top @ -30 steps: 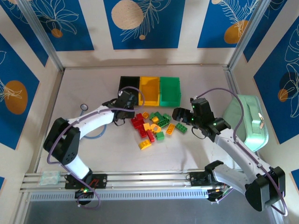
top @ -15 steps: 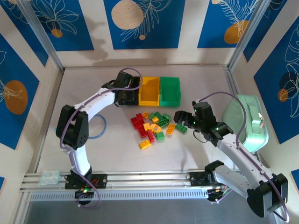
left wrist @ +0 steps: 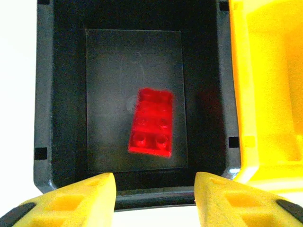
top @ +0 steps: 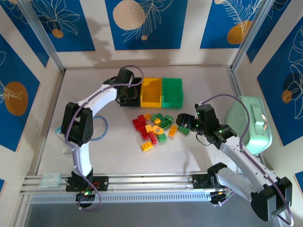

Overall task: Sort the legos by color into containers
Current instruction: Place the lego in the container, then pick up the lego from the bottom-center of the table.

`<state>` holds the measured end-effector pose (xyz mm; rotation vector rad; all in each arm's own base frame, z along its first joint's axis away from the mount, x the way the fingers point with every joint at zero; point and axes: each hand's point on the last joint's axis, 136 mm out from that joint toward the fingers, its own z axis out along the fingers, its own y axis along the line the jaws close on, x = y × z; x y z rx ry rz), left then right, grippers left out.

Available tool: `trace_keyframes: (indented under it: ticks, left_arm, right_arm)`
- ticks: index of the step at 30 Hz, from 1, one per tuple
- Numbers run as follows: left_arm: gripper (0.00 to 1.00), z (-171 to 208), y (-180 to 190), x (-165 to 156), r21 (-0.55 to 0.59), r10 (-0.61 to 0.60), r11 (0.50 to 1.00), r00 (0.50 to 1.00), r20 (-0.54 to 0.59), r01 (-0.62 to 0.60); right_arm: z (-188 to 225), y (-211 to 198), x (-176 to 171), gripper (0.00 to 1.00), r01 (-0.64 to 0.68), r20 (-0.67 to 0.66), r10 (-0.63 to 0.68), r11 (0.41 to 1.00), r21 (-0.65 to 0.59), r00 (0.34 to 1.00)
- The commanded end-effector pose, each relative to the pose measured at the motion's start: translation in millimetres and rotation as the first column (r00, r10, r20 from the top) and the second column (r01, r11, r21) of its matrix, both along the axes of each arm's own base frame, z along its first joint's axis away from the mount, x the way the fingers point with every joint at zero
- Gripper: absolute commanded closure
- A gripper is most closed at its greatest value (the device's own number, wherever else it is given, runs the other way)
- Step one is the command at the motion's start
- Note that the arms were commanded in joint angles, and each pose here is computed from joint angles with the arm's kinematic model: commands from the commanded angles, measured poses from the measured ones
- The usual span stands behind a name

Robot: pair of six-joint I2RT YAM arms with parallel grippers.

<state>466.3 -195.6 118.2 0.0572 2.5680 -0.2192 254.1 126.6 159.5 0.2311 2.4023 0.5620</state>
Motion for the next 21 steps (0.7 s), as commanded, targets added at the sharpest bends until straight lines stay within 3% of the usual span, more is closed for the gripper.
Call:
trace_keyframes:
  ticks: [1, 12, 21]
  left_arm:
    - [0.45, 22, 5, -5, -0.005, -0.010, 1.000, 0.999, 0.031, 0.010]
    - [0.42, 48, 14, -37, -0.077, 0.009, 0.997, 0.994, 0.110, -0.001]
    - [0.42, 19, 29, -89, -0.126, 0.043, 0.991, 0.997, 0.061, -0.035]
  right_arm:
    - [-2, 5, -7, 0.10, -0.030, -0.007, 0.030, 1.000, -0.007, 1.000]
    - [-2, 32, -6, 0.10, -0.154, -0.015, 0.153, 0.978, -0.142, 0.988]
    - [-15, 86, -6, 0.15, -0.330, -0.076, 0.323, 0.897, -0.292, 0.944]
